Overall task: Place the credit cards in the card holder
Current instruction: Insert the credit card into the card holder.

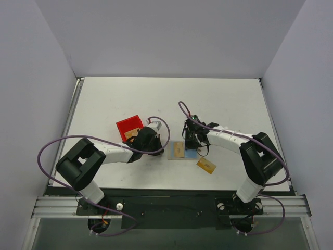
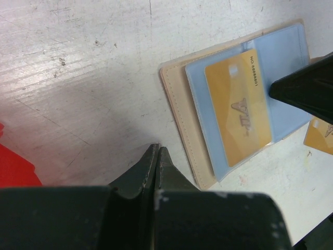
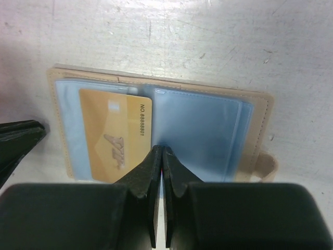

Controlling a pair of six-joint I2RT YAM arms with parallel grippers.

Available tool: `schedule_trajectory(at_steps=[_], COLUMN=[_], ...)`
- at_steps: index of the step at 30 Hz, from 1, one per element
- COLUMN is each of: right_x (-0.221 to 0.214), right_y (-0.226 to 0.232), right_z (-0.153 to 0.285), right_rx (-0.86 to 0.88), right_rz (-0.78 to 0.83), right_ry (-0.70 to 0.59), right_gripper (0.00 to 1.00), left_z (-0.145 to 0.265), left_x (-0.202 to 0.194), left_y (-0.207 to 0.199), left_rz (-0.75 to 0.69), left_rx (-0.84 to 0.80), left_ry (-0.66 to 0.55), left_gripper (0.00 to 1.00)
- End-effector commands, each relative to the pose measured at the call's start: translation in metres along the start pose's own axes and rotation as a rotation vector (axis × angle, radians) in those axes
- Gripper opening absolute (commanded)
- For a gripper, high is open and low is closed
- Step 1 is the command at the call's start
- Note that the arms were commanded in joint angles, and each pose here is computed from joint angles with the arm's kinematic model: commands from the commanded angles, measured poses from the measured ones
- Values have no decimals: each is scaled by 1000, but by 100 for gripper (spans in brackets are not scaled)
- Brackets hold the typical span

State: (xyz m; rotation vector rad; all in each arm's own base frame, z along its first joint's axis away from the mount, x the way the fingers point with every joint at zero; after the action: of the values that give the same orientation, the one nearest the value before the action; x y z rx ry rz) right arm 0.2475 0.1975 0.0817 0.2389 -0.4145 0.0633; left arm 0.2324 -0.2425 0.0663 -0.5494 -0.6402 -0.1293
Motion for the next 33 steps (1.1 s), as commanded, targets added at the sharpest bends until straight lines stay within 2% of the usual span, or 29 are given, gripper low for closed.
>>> schedule_trajectory(at_steps=[1,8,33], right_x=[1,-1,-3], right_y=[0,2,33], right_z=[-6,-10,-13], right_rx=[-38,-35,181], right_rz=[18,38,31], right_ry=[19,33,83], right_gripper=[0,0,0], left_z=[-4,-7,-12], left_x=[-4,-3,-3], left_y=[-1,-4,-7], left_rz=[-8,-11,-23], left_rx=[7,-1,-15], left_ry=[37,40,59], left_gripper=[1,1,1])
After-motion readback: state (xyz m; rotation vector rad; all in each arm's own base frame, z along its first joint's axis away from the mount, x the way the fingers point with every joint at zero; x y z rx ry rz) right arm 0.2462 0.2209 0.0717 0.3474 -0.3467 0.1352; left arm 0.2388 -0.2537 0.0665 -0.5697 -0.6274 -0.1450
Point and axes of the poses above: each gripper's point midway between its finger pads, its own z axis back along the fingers, its own y axis along the line the jaws close on, x = y × z, the point moved 7 cm from there along z, back along the fingers, and after that the axes turned 2 degrees about z, right-handed, at the moved point
